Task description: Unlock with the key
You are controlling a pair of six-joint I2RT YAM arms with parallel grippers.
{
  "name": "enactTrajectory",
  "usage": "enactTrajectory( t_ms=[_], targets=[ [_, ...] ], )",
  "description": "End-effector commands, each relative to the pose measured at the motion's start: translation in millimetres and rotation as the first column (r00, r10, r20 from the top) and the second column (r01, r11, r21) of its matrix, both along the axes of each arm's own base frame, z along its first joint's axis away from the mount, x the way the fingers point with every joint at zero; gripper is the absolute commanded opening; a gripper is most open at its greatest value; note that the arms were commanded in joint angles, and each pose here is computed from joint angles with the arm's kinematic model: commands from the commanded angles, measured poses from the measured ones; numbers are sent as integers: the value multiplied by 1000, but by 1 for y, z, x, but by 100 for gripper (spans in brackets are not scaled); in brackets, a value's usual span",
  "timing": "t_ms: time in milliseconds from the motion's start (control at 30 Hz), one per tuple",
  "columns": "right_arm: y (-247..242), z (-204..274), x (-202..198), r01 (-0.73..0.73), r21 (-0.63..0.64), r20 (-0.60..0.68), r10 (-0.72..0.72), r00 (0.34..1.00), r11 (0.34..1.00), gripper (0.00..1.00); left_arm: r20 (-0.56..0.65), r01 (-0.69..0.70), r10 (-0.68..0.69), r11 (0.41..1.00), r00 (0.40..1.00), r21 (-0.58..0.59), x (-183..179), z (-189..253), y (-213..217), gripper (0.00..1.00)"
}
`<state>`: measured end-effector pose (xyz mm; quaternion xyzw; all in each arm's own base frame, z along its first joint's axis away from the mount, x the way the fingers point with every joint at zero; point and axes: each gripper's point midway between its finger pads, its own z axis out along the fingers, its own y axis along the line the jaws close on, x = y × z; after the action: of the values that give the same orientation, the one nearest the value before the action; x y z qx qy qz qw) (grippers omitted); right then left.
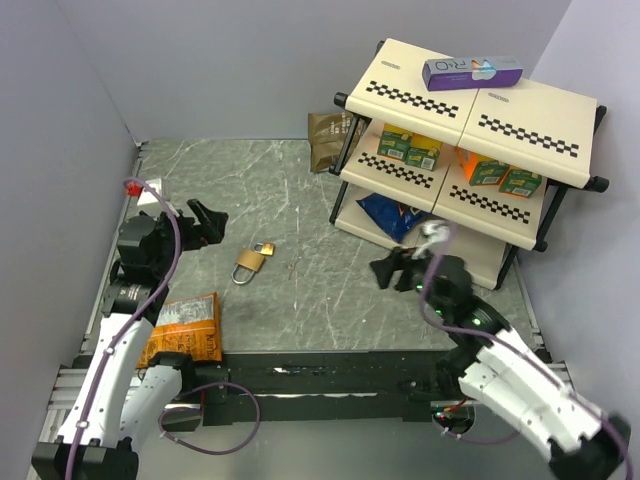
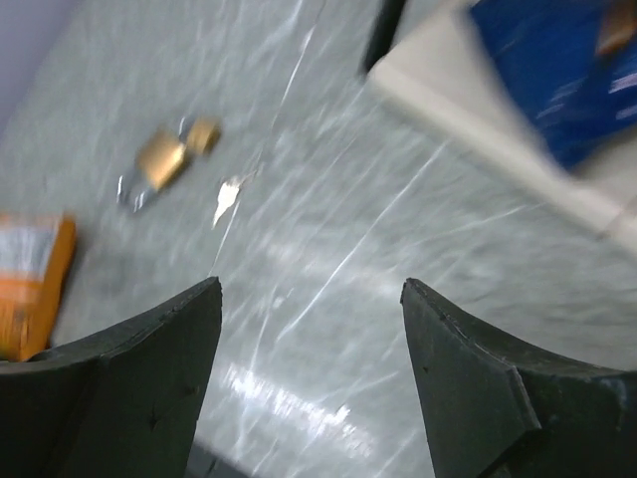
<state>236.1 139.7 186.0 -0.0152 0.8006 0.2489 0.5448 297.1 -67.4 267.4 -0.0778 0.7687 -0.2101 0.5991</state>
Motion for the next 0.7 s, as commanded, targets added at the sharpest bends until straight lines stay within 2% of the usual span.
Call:
enactTrajectory(
  t_ms=[0, 67, 100, 167, 200, 267, 300, 367, 400, 467, 533, 667],
  targets=[
    [49, 1, 13, -42, -34, -54, 41, 998, 999, 80, 61, 85, -83, 996, 995, -26, 7, 25, -18, 99],
    [82, 8, 14, -104, -10, -65, 103, 993, 995, 81, 42, 104, -103, 995, 994, -12, 7, 17, -20, 99],
    [97, -10, 18, -126, -48, -118, 120, 986, 991, 81, 22, 106, -106, 994, 994, -6, 6, 12, -20, 99],
    [132, -2, 18, -195, -58, -125, 187, 974, 979, 81, 20, 112, -112, 994, 994, 1, 5, 9, -21, 99],
    [143, -26, 22, -215, -126, -180, 191, 965, 969, 81, 26, 115, -115, 993, 993, 0, 2, 9, -21, 99],
    [169, -21, 30, -239, -158, -177, 210, 961, 958, 81, 40, 120, -120, 993, 992, 4, 1, 11, -22, 99],
    [180, -47, 30, -278, -223, -228, 227, 947, 935, 81, 40, 117, -117, 993, 992, 6, 1, 11, -21, 99],
    [199, -47, 39, -299, -242, -240, 242, 940, 923, 81, 30, 99, -100, 995, 995, 18, 2, 8, -17, 99],
    [205, -69, 43, -321, -280, -277, 244, 929, 905, 81, 20, 97, -97, 995, 995, 20, 3, 5, -17, 99],
    [221, -68, 53, -344, -293, -278, 265, 923, 892, 79, 6, 100, -100, 995, 995, 27, 3, 2, -17, 99],
    [230, -91, 58, -387, -344, -318, 282, 905, 856, 76, -13, 100, -100, 994, 995, 31, 4, -3, -16, 99],
    [250, -103, 72, -446, -385, -319, 337, 886, 808, 72, -29, 94, -93, 995, 995, 37, 6, -6, -14, 99]
  ],
)
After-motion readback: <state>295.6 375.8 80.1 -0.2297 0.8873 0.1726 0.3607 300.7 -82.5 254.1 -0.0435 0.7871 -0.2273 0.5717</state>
